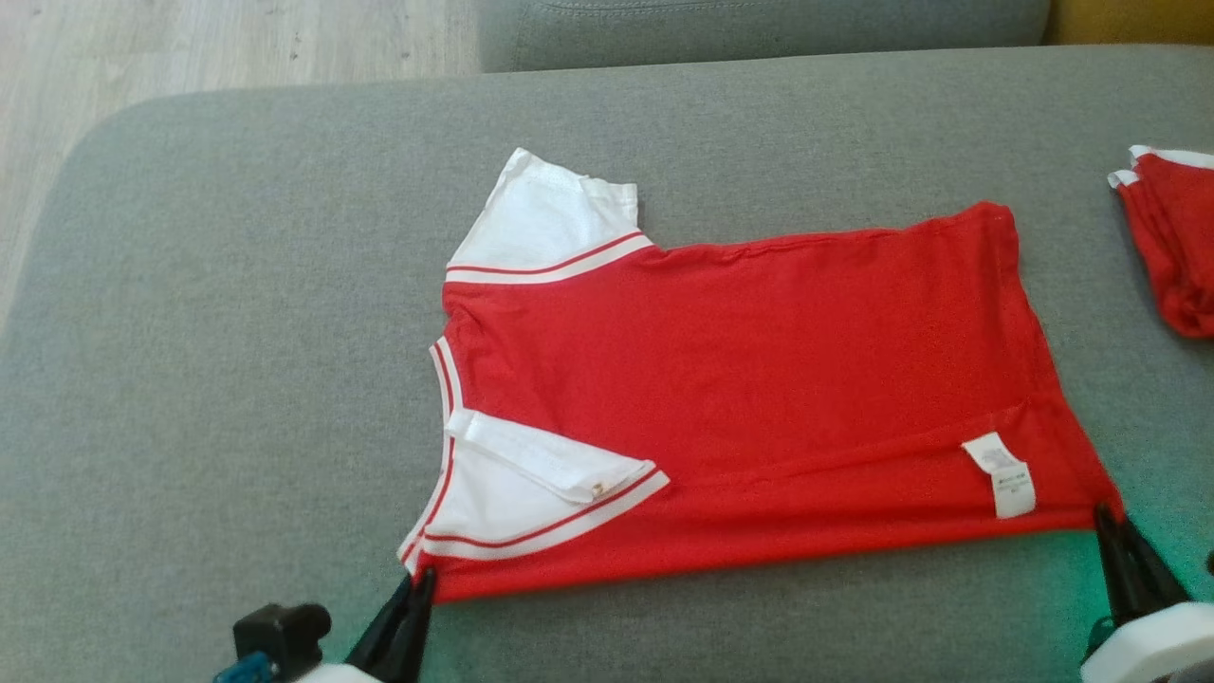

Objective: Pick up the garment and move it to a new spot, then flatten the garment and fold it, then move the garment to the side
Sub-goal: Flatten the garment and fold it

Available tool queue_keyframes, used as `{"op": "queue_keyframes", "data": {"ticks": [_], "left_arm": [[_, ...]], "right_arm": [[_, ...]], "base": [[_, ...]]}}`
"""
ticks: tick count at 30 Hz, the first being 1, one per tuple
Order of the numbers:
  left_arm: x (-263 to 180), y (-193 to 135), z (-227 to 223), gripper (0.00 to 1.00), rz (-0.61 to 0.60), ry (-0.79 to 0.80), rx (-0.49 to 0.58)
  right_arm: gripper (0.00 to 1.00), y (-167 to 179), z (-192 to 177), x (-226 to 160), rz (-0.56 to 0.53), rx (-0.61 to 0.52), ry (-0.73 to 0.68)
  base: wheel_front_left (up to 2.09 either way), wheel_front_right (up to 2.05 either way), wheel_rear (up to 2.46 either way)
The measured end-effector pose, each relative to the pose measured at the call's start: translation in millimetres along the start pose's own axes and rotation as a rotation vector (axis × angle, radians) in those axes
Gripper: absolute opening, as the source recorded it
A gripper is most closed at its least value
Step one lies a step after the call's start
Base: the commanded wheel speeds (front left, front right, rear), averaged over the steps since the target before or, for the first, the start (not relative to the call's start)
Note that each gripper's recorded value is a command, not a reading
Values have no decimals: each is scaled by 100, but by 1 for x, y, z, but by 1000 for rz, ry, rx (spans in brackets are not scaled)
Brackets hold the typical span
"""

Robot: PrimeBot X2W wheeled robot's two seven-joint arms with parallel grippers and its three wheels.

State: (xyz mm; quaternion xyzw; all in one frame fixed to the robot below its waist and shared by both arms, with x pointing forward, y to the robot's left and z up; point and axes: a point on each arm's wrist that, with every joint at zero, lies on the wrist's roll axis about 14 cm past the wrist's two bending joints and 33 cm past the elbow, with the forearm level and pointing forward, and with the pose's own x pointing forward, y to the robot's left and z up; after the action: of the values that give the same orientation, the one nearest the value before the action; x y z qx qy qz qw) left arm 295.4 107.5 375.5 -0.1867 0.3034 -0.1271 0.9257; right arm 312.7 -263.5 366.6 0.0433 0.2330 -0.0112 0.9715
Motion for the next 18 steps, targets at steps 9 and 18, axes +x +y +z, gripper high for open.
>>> {"op": "queue_keyframes", "data": {"ticks": [9, 18], "left_arm": [[18, -5, 45, 100, -43, -77, 83], [104, -65, 195, 100, -282, -130, 477]], "right_arm": [[100, -9, 42, 3, -33, -18, -121], [100, 18, 52, 34, 28, -46, -111]], "base": [[0, 0, 0], [0, 0, 0]]}}
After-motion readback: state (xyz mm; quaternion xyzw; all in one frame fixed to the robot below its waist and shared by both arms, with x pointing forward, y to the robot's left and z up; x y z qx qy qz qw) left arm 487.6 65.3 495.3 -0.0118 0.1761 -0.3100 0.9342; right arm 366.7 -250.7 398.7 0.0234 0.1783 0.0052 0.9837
